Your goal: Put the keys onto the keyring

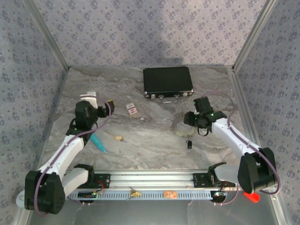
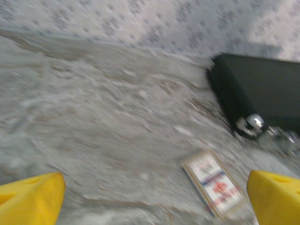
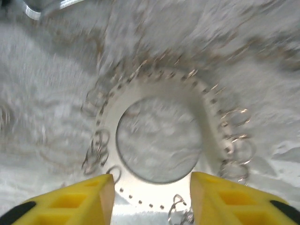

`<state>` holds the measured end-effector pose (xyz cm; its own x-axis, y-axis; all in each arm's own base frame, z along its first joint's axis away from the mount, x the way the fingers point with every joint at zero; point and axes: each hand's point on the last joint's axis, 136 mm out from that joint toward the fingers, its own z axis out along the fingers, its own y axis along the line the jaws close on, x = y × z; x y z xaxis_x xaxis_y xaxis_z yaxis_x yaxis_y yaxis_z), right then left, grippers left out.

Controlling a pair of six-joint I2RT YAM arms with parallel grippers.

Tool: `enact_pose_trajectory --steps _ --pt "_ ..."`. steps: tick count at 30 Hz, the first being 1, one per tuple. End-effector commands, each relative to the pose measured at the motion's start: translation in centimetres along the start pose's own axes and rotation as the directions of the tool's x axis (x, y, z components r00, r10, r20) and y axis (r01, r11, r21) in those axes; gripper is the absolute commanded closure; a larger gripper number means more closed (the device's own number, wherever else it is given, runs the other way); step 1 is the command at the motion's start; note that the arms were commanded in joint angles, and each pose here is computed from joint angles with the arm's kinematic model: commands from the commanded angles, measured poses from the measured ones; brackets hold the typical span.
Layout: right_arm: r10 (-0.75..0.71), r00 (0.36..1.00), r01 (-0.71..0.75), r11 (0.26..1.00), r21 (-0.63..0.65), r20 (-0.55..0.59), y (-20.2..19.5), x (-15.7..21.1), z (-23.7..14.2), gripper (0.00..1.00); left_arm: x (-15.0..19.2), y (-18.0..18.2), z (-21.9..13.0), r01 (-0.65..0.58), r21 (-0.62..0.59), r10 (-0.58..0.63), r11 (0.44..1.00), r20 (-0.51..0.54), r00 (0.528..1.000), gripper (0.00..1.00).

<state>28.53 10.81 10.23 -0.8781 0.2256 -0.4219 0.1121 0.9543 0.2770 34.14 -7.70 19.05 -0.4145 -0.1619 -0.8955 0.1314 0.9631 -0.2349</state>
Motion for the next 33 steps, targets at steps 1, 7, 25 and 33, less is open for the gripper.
enact_pose_trajectory --steps 1,7,25,33 --pt "0.078 0.992 -0.078 0.997 0.002 -0.096 1.3 2.7 0.3 0.58 1.2 -2.2 -1.2 -0.034 0.038 0.036 0.999 -0.059 0.998 0.02" --pt "0.087 0.984 -0.094 0.995 -0.034 -0.152 3.3 4.2 2.1 0.58 4.3 -5.2 -2.2 0.036 0.119 -0.026 0.992 -0.090 0.996 0.03" --pt "0.112 0.965 -0.120 0.993 -0.020 -0.236 3.4 6.5 5.6 0.74 6.7 -6.2 -1.8 0.044 0.110 -0.029 0.993 -0.131 0.991 0.03" --pt "0.111 0.962 -0.121 0.992 -0.026 -0.248 3.6 6.8 6.2 0.78 6.6 -6.1 -1.9 0.040 0.105 -0.026 0.994 -0.127 0.991 0.03"
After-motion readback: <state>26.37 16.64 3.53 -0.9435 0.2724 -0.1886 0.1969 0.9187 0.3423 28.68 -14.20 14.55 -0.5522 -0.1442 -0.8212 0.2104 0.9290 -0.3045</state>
